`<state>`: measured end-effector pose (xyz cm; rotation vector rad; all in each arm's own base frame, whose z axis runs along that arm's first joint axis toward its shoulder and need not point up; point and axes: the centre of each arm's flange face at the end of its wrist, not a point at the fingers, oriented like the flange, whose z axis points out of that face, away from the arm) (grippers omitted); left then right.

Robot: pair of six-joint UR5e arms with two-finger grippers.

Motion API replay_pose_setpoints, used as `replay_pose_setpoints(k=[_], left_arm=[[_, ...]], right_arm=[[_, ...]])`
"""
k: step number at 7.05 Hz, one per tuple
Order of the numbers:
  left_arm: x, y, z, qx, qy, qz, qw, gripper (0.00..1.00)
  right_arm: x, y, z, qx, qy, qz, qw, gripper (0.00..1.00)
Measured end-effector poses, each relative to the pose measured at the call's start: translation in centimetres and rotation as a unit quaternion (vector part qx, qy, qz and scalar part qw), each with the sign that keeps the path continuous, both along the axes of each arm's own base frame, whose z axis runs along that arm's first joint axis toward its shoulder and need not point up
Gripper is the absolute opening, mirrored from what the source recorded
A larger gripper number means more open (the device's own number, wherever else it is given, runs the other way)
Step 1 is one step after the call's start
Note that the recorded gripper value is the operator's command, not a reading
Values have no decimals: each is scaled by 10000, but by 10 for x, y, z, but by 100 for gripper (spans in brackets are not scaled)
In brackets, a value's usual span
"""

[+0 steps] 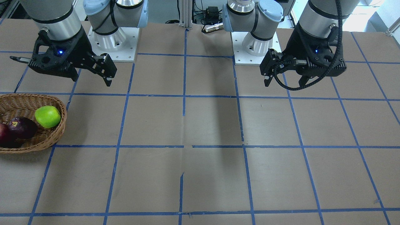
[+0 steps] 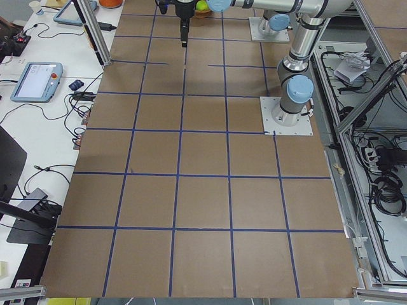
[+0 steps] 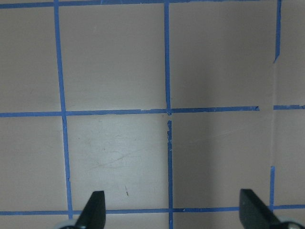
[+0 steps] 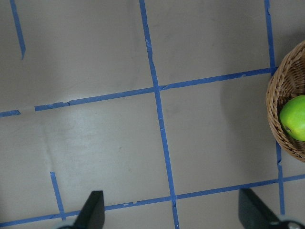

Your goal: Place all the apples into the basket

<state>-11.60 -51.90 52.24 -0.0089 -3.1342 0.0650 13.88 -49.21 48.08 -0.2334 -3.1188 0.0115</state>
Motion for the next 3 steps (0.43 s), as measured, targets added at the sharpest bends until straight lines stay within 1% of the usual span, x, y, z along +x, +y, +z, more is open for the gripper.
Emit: replay_pose_setpoints(k=[3], left_arm=[[0, 1, -1, 12, 18, 14, 10000, 100]], right_arm=[[7, -3, 1, -50, -8, 21, 10000, 100]])
